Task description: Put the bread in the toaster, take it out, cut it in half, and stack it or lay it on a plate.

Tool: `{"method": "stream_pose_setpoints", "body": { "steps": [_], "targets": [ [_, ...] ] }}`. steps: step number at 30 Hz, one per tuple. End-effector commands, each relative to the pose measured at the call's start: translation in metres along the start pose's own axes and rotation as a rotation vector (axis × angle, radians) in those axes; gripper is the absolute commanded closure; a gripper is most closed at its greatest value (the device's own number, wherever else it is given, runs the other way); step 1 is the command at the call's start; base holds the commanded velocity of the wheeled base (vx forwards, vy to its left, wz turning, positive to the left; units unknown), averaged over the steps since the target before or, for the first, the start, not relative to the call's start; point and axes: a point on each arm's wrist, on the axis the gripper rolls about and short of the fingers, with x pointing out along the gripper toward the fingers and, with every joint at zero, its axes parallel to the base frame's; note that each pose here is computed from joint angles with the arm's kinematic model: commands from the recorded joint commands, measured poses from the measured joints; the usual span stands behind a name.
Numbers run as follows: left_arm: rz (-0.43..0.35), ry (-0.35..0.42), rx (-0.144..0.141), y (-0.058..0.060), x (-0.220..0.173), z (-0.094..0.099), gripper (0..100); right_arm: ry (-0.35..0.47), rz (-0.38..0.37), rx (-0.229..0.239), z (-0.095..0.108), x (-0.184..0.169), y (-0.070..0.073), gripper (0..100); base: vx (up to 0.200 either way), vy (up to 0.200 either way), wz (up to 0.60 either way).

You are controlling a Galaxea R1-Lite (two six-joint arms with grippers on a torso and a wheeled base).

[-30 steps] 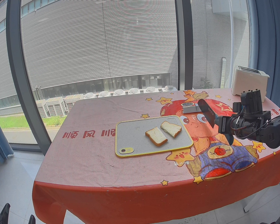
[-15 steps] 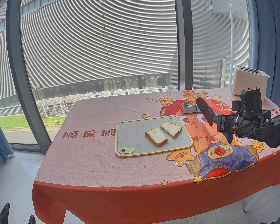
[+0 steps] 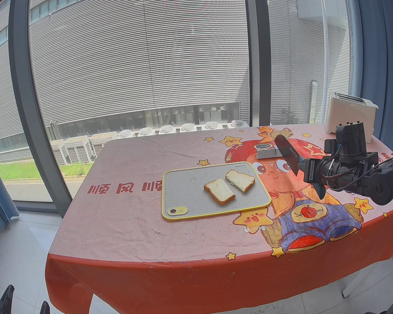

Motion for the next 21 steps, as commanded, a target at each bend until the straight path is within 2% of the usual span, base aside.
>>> {"method": "stream_pose_setpoints", "body": {
  "steps": [1, 21],
  "targets": [
    [0.0, 0.001, 0.0, 0.0, 0.0, -0.0052, 0, 0.012, -0.008, 0.001, -0.0021, 0.0084, -0.0012, 100, 0.0, 0.0, 0.0],
    [0.0, 0.001, 0.0, 0.0, 0.0, -0.0052, 0, 0.008, -0.002, -0.004, -0.0012, 0.0118, 0.0027, 100, 0.0, 0.0, 0.0]
  ]
}}
